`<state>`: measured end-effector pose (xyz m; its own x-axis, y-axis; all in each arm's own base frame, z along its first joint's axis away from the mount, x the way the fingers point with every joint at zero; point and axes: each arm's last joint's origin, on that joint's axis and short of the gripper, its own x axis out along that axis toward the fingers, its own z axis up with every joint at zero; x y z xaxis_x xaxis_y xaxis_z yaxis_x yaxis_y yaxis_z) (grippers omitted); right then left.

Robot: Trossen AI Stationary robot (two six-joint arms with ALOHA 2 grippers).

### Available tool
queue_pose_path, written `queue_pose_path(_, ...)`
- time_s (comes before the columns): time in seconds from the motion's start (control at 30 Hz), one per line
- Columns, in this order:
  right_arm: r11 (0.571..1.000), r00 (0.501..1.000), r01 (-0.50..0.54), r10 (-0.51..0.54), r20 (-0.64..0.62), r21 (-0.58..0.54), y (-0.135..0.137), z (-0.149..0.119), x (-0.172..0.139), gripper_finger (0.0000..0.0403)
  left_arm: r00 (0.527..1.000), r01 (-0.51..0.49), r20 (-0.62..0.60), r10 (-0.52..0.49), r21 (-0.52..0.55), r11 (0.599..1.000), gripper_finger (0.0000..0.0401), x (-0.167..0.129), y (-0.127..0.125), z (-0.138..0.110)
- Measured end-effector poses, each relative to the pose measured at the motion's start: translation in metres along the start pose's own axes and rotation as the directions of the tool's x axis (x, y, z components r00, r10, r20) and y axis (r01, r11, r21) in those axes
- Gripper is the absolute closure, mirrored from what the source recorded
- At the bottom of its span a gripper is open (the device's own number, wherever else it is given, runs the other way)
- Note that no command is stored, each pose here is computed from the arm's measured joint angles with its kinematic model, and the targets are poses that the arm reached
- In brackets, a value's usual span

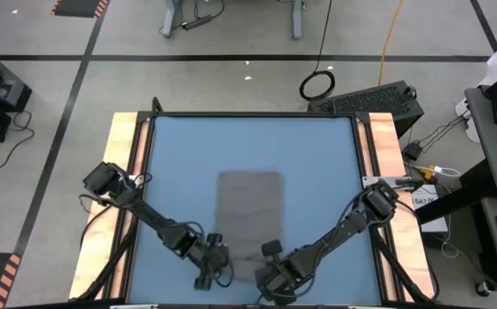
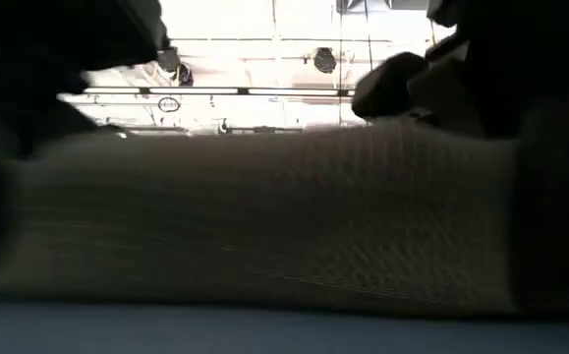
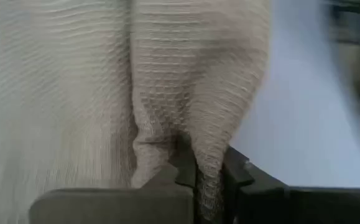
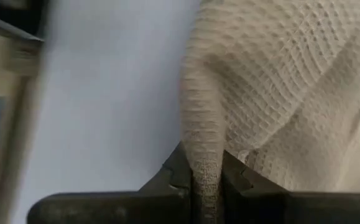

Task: Roll towel
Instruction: Roll the gray towel

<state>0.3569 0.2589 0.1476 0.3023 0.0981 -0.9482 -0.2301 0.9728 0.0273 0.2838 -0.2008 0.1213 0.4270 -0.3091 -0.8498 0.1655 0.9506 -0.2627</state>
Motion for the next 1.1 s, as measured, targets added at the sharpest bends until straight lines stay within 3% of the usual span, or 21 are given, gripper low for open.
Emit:
queue_pose_path(0.07,0.998,0.999,-0.042,0.042,0.007,-0.048,0.004,0.001,-0.001,0.0385,0.996,0.093,0.000,-0.093,-0.033,0.995,0.0377,-0.004,-0.009,0.000)
queue_pose_path(0.2,0.993,0.999,-0.036,0.037,0.011,-0.114,0.012,-0.002,-0.002,0.0384,0.981,0.186,0.063,-0.183,-0.046,0.982,0.0345,-0.012,-0.019,0.007)
queue_pose_path(0.37,0.998,1.000,0.014,-0.012,0.027,-0.054,0.010,-0.002,-0.010,0.0359,0.983,0.179,0.042,-0.177,-0.062,0.982,0.0351,-0.011,-0.013,0.003)
queue_pose_path(0.53,1.000,0.998,0.017,-0.017,0.060,0.003,0.008,-0.001,-0.036,0.0308,0.985,0.174,0.024,-0.172,-0.134,0.976,0.0371,-0.009,-0.008,-0.001)
queue_pose_path(0.8,0.998,0.990,0.049,-0.042,0.137,-0.049,0.004,0.002,-0.069,0.0229,0.981,0.194,0.021,-0.193,-0.173,0.966,0.0369,-0.010,0.003,0.005)
queue_pose_path(1.1,0.985,0.947,0.158,-0.131,0.295,-0.073,0.065,-0.022,-0.073,0.0201,0.975,0.217,0.019,-0.220,-0.255,0.942,0.0368,-0.010,0.015,0.012)
